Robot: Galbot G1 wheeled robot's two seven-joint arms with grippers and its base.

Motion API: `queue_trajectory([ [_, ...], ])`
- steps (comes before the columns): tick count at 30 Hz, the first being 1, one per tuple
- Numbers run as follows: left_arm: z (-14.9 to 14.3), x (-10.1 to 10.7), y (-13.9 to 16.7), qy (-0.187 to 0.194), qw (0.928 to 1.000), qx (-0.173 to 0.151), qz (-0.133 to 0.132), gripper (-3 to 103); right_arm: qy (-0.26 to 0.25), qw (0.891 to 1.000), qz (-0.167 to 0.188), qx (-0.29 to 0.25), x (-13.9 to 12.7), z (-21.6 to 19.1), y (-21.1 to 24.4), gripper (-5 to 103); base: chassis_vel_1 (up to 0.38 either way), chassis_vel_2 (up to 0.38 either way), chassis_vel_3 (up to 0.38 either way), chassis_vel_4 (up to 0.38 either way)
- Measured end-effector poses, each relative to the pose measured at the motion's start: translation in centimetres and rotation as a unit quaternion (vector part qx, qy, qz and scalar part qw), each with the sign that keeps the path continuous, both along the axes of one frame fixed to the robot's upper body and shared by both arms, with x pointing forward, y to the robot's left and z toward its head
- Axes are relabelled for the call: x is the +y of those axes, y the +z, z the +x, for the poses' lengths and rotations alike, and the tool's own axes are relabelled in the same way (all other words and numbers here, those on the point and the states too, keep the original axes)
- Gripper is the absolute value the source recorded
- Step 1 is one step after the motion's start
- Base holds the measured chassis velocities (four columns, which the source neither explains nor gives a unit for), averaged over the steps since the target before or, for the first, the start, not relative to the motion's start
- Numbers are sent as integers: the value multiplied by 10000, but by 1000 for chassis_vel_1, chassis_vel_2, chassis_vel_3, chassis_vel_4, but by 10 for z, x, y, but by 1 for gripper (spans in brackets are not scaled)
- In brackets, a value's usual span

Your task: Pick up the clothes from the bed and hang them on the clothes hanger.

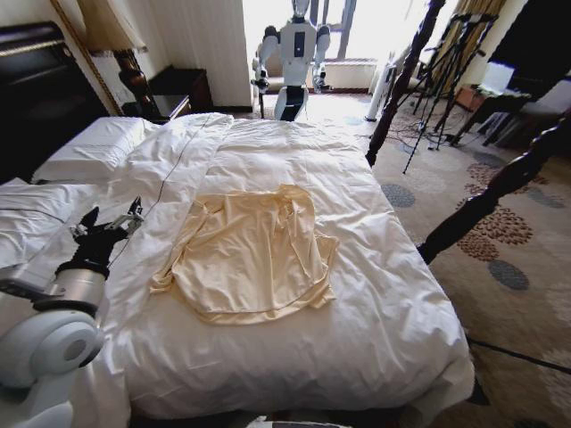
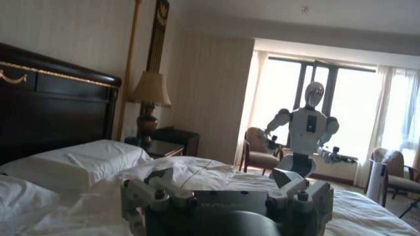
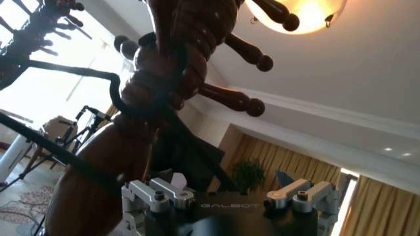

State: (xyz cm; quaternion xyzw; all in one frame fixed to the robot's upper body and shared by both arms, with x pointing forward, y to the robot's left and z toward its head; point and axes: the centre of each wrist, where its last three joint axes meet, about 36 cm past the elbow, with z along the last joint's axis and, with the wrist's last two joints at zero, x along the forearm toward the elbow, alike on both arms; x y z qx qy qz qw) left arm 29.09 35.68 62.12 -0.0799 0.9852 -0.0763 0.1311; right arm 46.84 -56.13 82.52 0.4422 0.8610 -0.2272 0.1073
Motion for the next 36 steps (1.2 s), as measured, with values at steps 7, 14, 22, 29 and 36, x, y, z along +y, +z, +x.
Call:
queue_trajectory([
  [7,-3,3,0,28,10000,12,31,100,187,9997,135,-60,0,-3,10,101,0,0,0,0],
  [14,-4,0,0,-37,10000,9,30,100,328,9987,387,-41,-11,-7,14,75,0,0,0,0],
  [22,-5,-3,-2,-72,10000,27,0,100,506,9982,306,-15,4,-8,11,42,0,0,0,0],
  [29,-8,-3,-4,-57,10000,22,19,100,574,9979,310,-8,9,-6,8,20,0,0,0,0],
  [36,-8,-3,-3,-79,10000,6,35,100,607,9977,292,30,14,-4,1,-2,0,0,0,0],
])
